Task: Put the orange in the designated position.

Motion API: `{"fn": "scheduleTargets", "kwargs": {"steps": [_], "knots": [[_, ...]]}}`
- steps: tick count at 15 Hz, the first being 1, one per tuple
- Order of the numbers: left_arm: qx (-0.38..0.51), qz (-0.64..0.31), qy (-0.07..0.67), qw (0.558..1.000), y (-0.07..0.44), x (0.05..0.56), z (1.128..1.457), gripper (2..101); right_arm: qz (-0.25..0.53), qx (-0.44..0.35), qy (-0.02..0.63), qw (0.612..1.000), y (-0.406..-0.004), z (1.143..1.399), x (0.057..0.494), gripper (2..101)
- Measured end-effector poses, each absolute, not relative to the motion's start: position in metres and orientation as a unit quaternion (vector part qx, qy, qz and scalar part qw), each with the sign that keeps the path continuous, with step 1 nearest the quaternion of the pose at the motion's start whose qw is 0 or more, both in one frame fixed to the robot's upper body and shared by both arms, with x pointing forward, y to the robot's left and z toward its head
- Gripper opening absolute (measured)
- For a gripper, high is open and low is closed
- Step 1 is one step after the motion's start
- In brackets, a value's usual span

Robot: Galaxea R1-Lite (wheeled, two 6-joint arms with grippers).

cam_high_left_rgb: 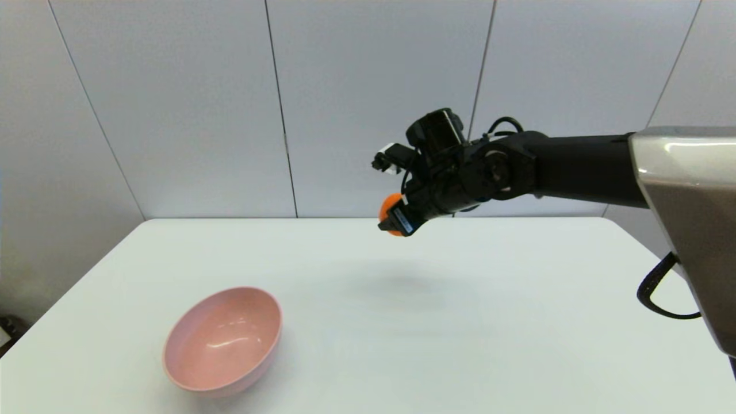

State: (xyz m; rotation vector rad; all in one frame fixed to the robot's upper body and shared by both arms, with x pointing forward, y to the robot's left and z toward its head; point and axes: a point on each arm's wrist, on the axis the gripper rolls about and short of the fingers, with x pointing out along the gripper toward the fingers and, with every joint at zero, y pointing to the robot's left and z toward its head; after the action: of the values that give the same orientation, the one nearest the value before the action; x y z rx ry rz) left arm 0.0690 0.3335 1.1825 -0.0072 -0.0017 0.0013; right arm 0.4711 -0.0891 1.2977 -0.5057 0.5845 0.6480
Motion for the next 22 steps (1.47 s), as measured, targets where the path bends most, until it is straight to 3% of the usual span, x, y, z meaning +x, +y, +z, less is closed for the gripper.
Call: {"fn": "scheduleTargets", "kwargs": {"steps": [10,22], "knots": [[-0.004,0.001,-0.001,1.000,0.333,0.069,1.183,97.8,0.340,-0.282,0.267,0.857,-0.019,1.267,0.441,67.2],[-0.004,0.001,-0.001,1.000,0.333,0.069,1.183,97.8,0.392,-0.271,0.262,0.839,-0.003,1.260,0.432,67.0]]}}
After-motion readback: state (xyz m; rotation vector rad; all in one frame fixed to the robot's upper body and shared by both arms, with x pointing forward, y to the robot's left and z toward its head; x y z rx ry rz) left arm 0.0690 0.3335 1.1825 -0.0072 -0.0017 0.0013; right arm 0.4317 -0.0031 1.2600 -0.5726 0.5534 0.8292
